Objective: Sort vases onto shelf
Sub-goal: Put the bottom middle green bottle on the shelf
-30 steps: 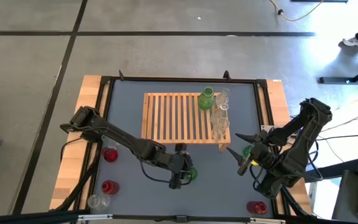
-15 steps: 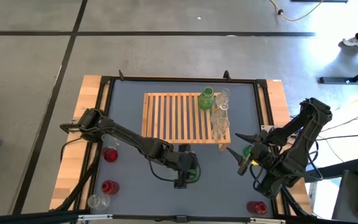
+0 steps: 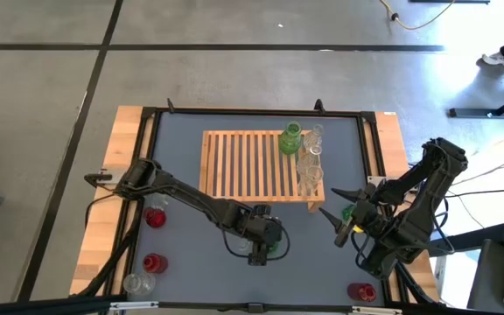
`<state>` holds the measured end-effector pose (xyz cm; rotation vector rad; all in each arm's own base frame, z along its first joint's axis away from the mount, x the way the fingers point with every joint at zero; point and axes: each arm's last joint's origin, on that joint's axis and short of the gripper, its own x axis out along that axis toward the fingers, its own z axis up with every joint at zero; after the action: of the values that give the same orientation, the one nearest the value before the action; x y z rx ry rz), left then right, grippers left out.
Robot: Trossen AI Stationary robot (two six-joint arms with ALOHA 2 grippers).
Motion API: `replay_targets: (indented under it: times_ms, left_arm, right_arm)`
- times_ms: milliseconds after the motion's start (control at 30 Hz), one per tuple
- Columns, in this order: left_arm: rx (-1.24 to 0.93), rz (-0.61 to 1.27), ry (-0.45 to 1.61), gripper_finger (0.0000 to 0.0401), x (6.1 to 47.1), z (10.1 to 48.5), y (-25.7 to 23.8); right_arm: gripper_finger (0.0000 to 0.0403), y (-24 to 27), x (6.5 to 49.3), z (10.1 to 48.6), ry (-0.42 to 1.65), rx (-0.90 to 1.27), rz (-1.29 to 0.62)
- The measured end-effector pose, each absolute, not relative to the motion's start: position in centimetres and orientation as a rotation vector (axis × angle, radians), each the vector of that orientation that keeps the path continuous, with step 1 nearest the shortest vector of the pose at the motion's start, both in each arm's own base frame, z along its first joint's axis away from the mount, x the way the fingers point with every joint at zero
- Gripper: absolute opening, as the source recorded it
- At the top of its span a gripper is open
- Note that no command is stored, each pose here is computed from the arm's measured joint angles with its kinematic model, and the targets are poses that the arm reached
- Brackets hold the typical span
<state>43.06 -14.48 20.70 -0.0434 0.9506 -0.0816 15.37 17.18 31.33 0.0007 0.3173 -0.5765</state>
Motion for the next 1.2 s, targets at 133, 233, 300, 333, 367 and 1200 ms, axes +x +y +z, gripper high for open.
replay_targets:
  times_ms: [133,233,300,333,367,1200]
  left_arm:
    - [-0.053,-0.101,0.951,0.0165,43.06,20.71,-14.58]
    - [-0.050,-0.100,0.962,0.0165,42.99,20.62,-14.60]
    - [-0.050,-0.102,0.967,0.0165,43.07,20.35,-14.61]
    - [-0.050,-0.103,0.972,0.0165,43.06,20.23,-14.61]
    - [-0.049,-0.105,0.977,0.0165,43.03,20.16,-14.65]
    - [-0.041,-0.121,0.989,0.0165,43.31,19.92,-14.44]
  right_arm:
    - [0.0294,17.18,15.37,31.33,0.317,0.001,-0.577]
    - [0.0294,17.18,15.37,31.33,0.317,0.001,-0.577]
    - [0.0294,17.18,15.37,31.33,0.317,0.001,-0.577]
    - [0.0294,17.18,15.37,31.33,0.317,0.001,-0.576]
    - [0.0294,17.19,15.37,31.33,0.317,0.001,-0.576]
    - [0.0294,17.18,15.37,31.34,0.314,0.000,-0.577]
